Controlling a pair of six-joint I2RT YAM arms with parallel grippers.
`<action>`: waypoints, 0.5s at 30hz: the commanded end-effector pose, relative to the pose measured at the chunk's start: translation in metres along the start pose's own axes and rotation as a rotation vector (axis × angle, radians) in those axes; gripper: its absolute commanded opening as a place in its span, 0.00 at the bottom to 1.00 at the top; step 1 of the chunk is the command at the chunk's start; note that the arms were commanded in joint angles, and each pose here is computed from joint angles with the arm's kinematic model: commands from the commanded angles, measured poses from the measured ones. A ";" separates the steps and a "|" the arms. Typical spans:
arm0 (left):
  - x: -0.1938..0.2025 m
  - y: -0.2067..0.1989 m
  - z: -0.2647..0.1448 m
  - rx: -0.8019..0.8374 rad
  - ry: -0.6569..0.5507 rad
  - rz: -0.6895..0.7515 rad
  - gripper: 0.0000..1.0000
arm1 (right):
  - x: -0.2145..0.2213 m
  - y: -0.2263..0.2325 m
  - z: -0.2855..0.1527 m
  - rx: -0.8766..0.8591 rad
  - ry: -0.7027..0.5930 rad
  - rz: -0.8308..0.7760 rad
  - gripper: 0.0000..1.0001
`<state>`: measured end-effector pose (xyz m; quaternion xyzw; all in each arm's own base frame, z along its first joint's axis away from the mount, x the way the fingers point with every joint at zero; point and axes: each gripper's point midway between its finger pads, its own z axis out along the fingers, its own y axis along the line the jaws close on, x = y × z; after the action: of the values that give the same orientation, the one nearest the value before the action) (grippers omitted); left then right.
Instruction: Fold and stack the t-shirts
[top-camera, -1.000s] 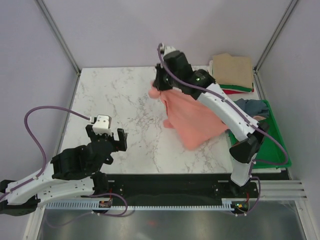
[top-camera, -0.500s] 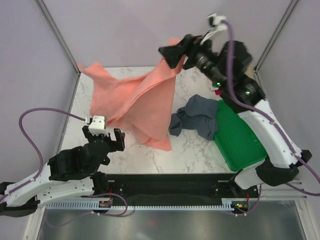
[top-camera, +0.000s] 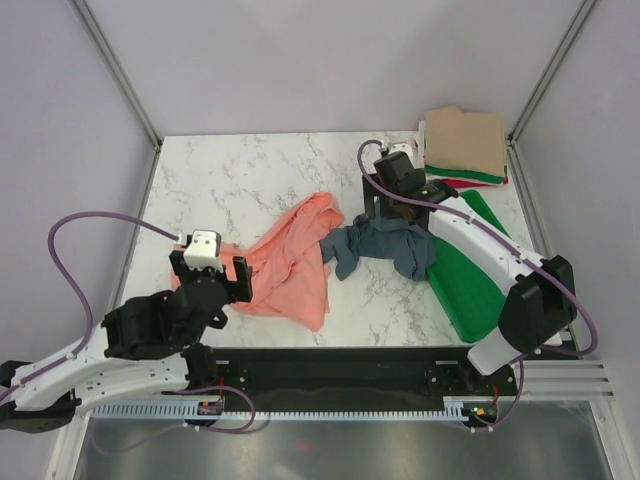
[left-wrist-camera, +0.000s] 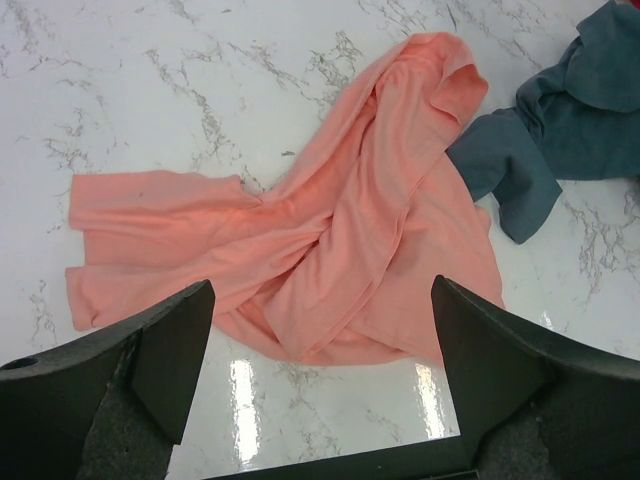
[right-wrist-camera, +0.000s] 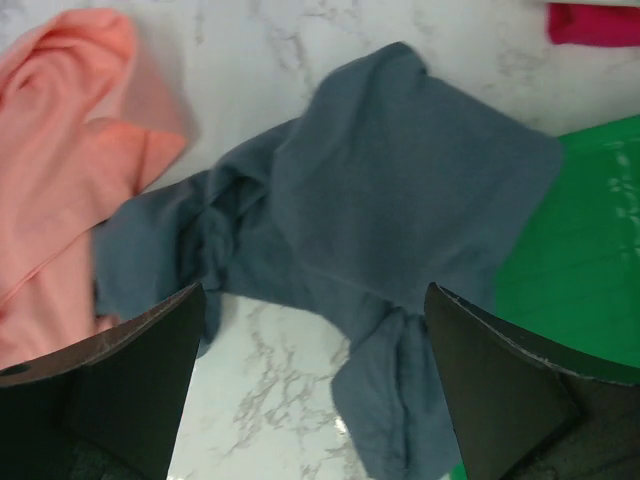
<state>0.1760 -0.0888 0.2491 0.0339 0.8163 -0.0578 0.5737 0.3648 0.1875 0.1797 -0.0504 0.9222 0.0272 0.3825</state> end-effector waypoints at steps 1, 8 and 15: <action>-0.017 0.005 -0.001 -0.040 -0.046 -0.071 0.97 | -0.004 -0.034 0.006 0.174 -0.016 -0.064 0.98; -0.017 0.005 -0.001 -0.044 -0.046 -0.070 0.97 | 0.010 -0.056 0.051 0.308 0.077 -0.127 0.98; -0.016 0.005 -0.001 -0.042 -0.044 -0.066 0.97 | 0.017 -0.075 0.086 0.362 0.133 -0.133 0.98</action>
<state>0.1764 -0.0892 0.2484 0.0348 0.8171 -0.0549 0.5729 0.4033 0.1266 0.0882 -0.0535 0.9399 -0.1541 0.2999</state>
